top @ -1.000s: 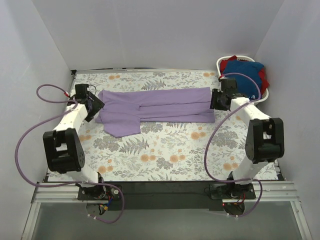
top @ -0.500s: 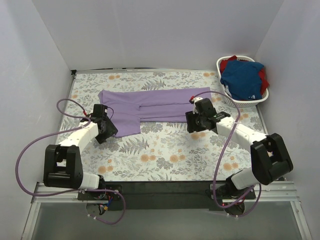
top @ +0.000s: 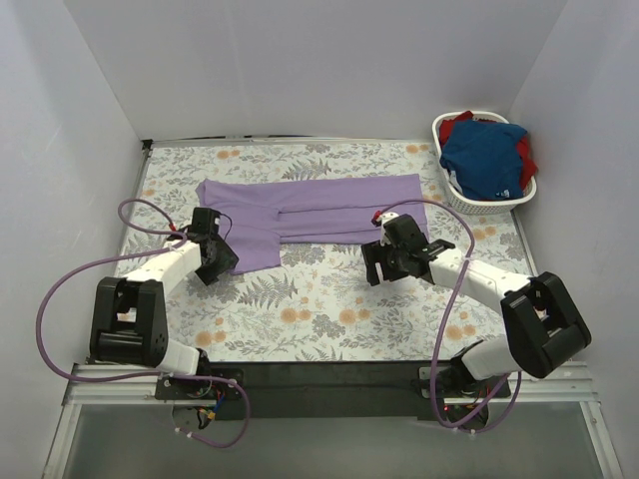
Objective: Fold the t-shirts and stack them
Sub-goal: Fold the tshirt
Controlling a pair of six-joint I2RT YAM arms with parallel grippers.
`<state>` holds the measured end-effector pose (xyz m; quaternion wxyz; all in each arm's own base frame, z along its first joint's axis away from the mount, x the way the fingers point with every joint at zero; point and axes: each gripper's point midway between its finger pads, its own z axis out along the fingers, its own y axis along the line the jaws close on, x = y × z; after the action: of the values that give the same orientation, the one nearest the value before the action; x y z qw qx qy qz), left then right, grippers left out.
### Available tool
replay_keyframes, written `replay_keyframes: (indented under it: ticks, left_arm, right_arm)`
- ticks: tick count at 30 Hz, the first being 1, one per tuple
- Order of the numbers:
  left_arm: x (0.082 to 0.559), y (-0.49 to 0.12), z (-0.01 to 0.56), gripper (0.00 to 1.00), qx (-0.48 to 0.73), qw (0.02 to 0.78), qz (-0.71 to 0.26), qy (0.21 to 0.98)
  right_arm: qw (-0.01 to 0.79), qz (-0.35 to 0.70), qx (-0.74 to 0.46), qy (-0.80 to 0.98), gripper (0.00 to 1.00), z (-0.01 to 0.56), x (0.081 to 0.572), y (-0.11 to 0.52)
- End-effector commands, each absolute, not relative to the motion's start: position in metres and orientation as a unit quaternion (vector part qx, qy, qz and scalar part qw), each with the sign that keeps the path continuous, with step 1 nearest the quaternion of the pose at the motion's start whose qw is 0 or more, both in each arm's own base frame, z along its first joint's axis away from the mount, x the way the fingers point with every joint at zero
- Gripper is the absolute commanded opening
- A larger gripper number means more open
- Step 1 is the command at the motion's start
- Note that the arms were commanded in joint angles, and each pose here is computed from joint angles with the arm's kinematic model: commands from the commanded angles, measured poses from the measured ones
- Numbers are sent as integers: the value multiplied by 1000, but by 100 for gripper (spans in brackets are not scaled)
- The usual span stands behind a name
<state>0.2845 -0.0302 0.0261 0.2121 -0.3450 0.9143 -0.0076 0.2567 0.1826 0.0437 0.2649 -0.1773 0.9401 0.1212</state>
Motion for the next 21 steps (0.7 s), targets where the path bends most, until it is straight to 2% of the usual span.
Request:
replay_keyframes:
  ticks: [1,5,8,11,12,13,15,21]
  left_arm:
    - [295,-29,30,53,-366,234,-11,901]
    - [295,-31,23,50,-372,223,-10,901]
    - [298,-35,22,35,-373,223,-12,901]
    - [303,-37,26,15,-372,226,-16,900]
    - [309,-39,32,12,-371,232,-24,899]
    - [313,-40,36,4,-369,235,-27,899]
    - [329,-42,51,0,-367,254,-36,894]
    - [376,-40,71,0,-356,286,-30,889]
  right_arm:
    - [288,133,-179,931,86,51,259,187]
    - [290,139,-181,929,87,51,256,188]
    - [292,140,-180,929,89,51,254,186]
    - [294,139,-180,929,90,52,252,184]
    - [296,139,-181,928,90,53,252,184]
    - [297,139,-181,927,92,53,252,184]
    - [301,139,-183,925,94,56,253,184]
    - [318,126,-185,921,97,64,261,182]
